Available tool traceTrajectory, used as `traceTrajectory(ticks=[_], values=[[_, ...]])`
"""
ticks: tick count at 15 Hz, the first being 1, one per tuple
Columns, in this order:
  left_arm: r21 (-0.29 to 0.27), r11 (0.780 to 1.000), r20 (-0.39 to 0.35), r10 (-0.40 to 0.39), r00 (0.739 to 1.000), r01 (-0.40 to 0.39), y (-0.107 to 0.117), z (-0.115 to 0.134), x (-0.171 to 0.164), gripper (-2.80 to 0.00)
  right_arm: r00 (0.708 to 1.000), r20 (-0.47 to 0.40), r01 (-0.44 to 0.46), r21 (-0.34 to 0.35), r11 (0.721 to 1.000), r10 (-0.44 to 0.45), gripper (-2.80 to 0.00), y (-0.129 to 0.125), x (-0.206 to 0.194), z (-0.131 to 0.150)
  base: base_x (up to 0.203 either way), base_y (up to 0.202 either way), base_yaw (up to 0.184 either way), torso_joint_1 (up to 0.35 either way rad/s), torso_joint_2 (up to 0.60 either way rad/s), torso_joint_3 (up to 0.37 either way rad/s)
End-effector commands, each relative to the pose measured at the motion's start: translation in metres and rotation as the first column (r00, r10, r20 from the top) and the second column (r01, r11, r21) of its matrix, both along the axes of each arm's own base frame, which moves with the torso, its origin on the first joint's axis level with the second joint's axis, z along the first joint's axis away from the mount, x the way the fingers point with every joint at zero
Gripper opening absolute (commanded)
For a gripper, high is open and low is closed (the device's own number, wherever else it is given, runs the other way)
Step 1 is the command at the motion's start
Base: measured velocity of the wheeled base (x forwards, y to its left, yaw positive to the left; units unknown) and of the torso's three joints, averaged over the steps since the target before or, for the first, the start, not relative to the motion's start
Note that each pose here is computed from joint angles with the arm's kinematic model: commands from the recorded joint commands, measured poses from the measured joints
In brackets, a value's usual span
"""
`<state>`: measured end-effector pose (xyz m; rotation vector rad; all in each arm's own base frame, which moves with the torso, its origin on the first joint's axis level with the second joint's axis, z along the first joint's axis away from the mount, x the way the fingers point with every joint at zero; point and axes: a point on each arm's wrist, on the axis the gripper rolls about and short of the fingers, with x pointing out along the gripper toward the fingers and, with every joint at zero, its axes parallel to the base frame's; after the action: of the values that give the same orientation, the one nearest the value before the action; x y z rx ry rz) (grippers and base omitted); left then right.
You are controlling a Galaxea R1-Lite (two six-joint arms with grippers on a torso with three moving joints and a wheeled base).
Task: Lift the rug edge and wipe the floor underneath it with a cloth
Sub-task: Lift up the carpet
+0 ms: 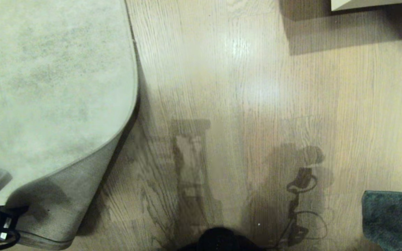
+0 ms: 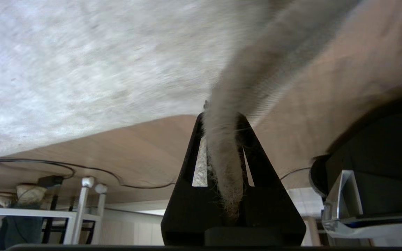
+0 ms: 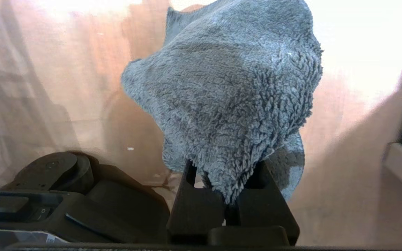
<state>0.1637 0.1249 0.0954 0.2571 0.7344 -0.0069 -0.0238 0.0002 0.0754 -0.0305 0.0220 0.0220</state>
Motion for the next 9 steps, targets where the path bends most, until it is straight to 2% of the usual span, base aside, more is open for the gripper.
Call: traceTrajectory(ticks=[1,3,9], values=[[0.007,1.0,0.001,0.005,1.0,-0.005,0.003,0.0,0.001,-2.8,1.0,0.0,-0.001,-0.001,1.0,0.001,-2.8,0.0,0.0,0.0,0.0,0.166,0.002,-0.001,0.0,0.002],[0.018,1.0,0.016,0.019,1.0,-0.02,0.008,0.003,0.002,-2.8,1.0,-0.001,-0.001,0.0,1.0,0.001,-2.8,0.0,0.0,0.0,0.0,0.082,-0.001,0.003,0.0,0.005],[0.067,0.996,0.093,0.055,0.994,-0.062,0.039,0.023,0.016,-2.8,1.0,-0.001,-0.001,0.0,1.0,0.001,-2.8,0.0,0.0,0.0,0.0,0.0,0.0,0.0,0.0,0.0]])
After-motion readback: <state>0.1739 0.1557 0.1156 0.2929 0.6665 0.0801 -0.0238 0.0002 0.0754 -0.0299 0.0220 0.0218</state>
